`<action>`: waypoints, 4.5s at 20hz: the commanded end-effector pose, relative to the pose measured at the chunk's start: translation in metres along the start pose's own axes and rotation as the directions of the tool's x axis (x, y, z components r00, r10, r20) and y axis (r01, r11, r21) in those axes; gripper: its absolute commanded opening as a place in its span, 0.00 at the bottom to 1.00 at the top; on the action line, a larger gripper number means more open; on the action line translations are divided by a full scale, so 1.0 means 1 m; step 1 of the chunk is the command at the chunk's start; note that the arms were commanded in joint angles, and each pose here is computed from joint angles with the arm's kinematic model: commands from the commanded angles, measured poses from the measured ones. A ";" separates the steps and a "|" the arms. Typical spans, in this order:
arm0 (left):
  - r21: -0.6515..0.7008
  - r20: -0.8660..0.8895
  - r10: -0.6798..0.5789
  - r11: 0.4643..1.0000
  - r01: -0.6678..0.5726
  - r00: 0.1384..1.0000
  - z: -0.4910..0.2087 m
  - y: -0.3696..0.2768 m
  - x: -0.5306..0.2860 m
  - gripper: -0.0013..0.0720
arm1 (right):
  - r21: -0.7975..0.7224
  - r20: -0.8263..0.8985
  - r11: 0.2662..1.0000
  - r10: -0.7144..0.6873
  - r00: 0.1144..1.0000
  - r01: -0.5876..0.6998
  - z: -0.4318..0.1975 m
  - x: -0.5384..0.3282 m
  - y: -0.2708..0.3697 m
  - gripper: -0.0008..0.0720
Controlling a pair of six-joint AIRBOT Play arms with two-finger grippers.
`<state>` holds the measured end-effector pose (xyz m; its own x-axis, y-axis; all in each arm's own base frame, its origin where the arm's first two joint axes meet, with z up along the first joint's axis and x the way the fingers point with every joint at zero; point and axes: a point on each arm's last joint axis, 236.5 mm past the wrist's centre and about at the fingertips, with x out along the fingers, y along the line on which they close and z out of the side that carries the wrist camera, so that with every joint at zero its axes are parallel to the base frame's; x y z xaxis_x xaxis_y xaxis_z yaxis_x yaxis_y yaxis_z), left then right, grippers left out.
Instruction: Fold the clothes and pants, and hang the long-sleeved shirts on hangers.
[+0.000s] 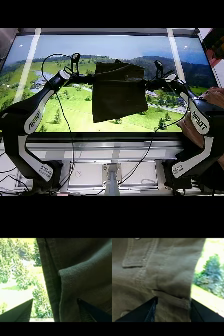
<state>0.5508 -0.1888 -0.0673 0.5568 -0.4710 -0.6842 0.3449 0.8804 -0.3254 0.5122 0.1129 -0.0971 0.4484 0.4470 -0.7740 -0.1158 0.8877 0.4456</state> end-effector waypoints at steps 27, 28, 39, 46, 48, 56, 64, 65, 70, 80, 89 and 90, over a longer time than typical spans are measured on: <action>-0.284 -0.349 -0.424 0.898 0.337 0.835 -0.096 -0.064 -0.103 0.76 | 0.404 -0.250 0.876 0.384 0.889 -0.264 -0.132 -0.077 -0.023 0.70; -0.283 -0.350 -0.424 0.898 0.337 0.835 -0.096 -0.064 -0.103 0.76 | 0.413 -0.232 0.871 0.382 0.895 -0.264 -0.128 -0.075 -0.023 0.70; -0.284 -0.350 -0.424 0.898 0.337 0.835 -0.096 -0.064 -0.104 0.76 | 0.455 -0.361 0.877 0.342 0.868 -0.156 -0.157 -0.044 0.001 0.61; -0.290 -0.365 -0.440 0.891 0.349 0.820 -0.100 -0.068 -0.107 0.76 | 0.389 -0.304 0.860 0.458 0.835 -0.330 -0.144 -0.052 0.029 0.19; -0.324 -0.363 -0.439 0.887 0.330 0.822 -0.099 -0.067 -0.107 0.76 | 0.393 -0.272 0.841 0.493 0.827 -0.372 -0.136 -0.054 0.037 0.05; -0.423 -0.280 -0.481 0.839 0.344 0.831 -0.083 -0.065 -0.111 0.76 | 0.265 -0.067 0.783 0.597 0.800 -0.562 -0.075 -0.090 0.079 0.05; -0.453 -0.331 -0.491 0.832 0.320 0.806 -0.106 -0.068 -0.111 0.75 | 0.075 -0.020 0.915 0.400 0.916 -0.397 -0.052 -0.118 0.065 0.05; -0.475 -0.342 -0.498 0.823 0.311 0.797 -0.117 -0.070 -0.111 0.75 | 0.068 -0.012 0.917 0.394 0.919 -0.392 -0.050 -0.120 0.065 0.05; -0.552 -0.322 -0.608 0.743 0.378 0.726 -0.161 -0.117 -0.120 0.66 | 0.082 0.004 0.922 0.378 0.926 -0.377 -0.046 -0.118 0.062 0.05; -0.403 -0.505 -0.509 0.853 0.331 0.697 -0.215 -0.137 -0.105 0.66 | 0.083 0.001 0.921 0.383 0.924 -0.382 -0.047 -0.119 0.063 0.05; -0.342 -0.544 -0.403 0.908 0.244 0.736 -0.224 -0.111 -0.097 0.52 | 0.083 0.002 0.921 0.382 0.924 -0.381 -0.047 -0.119 0.063 0.05; -0.343 -0.545 -0.406 0.906 0.246 0.733 -0.225 -0.113 -0.097 0.53 | 0.082 0.002 0.921 0.382 0.924 -0.381 -0.047 -0.119 0.063 0.05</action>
<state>0.2855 -0.2314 -0.1050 -0.1578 -0.6929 -0.7036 0.1742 0.6818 -0.7105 0.4103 0.1203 0.0015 0.3717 0.7518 -0.5446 -0.2031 0.6383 0.7426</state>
